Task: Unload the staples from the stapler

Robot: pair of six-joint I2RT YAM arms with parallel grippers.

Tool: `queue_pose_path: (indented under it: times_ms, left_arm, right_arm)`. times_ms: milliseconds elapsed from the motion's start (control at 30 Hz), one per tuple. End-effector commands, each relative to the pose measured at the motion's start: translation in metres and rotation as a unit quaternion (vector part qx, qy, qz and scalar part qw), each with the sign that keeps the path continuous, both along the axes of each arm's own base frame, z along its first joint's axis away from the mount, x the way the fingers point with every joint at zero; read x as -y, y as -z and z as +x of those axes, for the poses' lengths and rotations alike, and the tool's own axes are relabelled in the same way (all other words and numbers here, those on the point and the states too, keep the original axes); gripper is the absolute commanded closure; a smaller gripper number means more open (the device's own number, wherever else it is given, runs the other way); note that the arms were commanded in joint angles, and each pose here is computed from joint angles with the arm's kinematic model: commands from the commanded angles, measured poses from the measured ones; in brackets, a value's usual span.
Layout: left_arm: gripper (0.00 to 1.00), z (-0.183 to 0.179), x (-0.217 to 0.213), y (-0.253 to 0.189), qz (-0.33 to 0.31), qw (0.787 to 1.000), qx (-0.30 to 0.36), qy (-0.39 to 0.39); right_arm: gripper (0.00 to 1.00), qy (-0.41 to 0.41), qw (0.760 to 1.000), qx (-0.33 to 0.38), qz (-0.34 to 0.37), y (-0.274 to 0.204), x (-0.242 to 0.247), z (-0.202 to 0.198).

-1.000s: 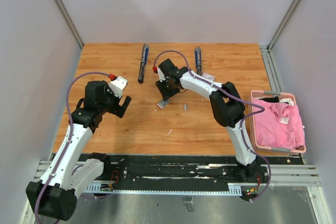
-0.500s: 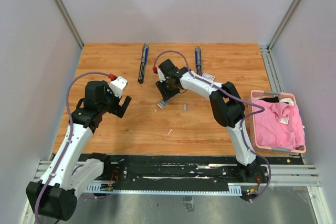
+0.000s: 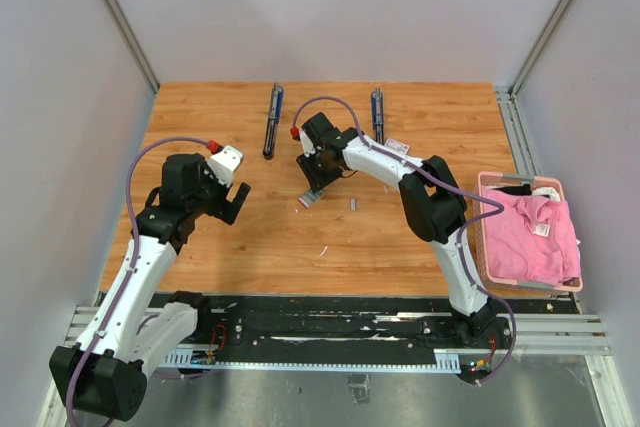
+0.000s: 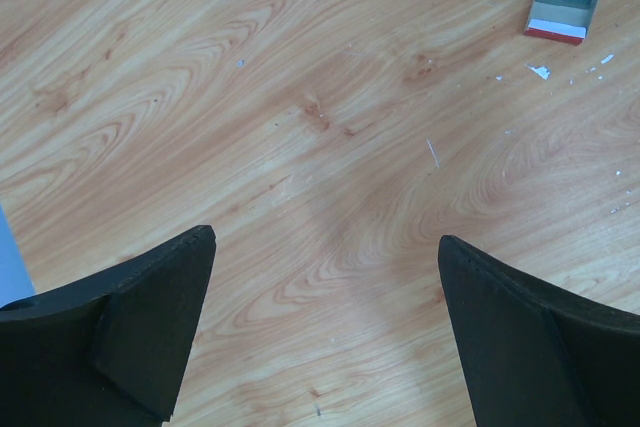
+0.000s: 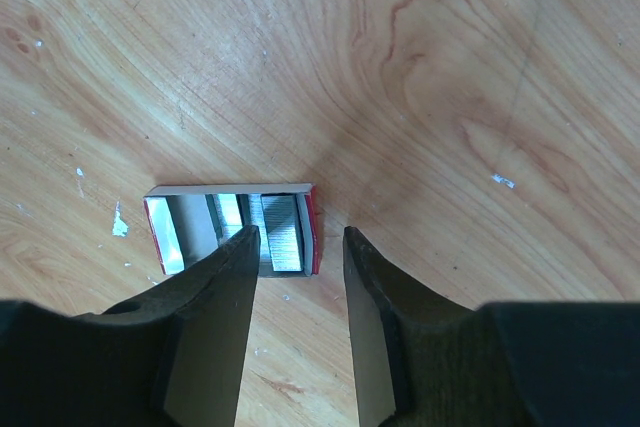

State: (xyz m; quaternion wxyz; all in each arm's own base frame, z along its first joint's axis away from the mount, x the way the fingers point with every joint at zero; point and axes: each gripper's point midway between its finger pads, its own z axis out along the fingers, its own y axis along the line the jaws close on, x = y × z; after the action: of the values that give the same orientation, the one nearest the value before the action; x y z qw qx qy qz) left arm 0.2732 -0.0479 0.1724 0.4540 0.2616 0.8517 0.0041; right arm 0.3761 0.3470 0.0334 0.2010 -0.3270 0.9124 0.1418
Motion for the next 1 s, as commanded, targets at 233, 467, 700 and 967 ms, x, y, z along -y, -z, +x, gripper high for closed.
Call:
queue_pose_path:
  times_ms: [233,467,700,967]
  left_arm:
    - [0.02,0.0030,0.0000,-0.0045,-0.001,1.000,0.014,0.002]
    - [0.02,0.0029,0.0001,-0.0046,-0.001,1.000,0.014,0.002]
    - [0.02,0.0029,0.0004,-0.0038,-0.001,1.000,0.013,0.003]
    - [0.02,0.0030,0.0003,-0.0044,-0.001,1.000,0.014,0.003]
  right_arm:
    - [0.59,-0.016,1.000,-0.001,-0.015,0.0093,-0.0005,-0.0047]
    - [0.60,-0.022,0.999,0.003,-0.027,0.0129,-0.0009,-0.0052]
    - [0.64,-0.022,0.999,0.005,-0.030,0.0125,-0.0009,-0.0037]
    - [0.71,-0.024,0.999,0.007,-0.029,0.0105,-0.0019,-0.0032]
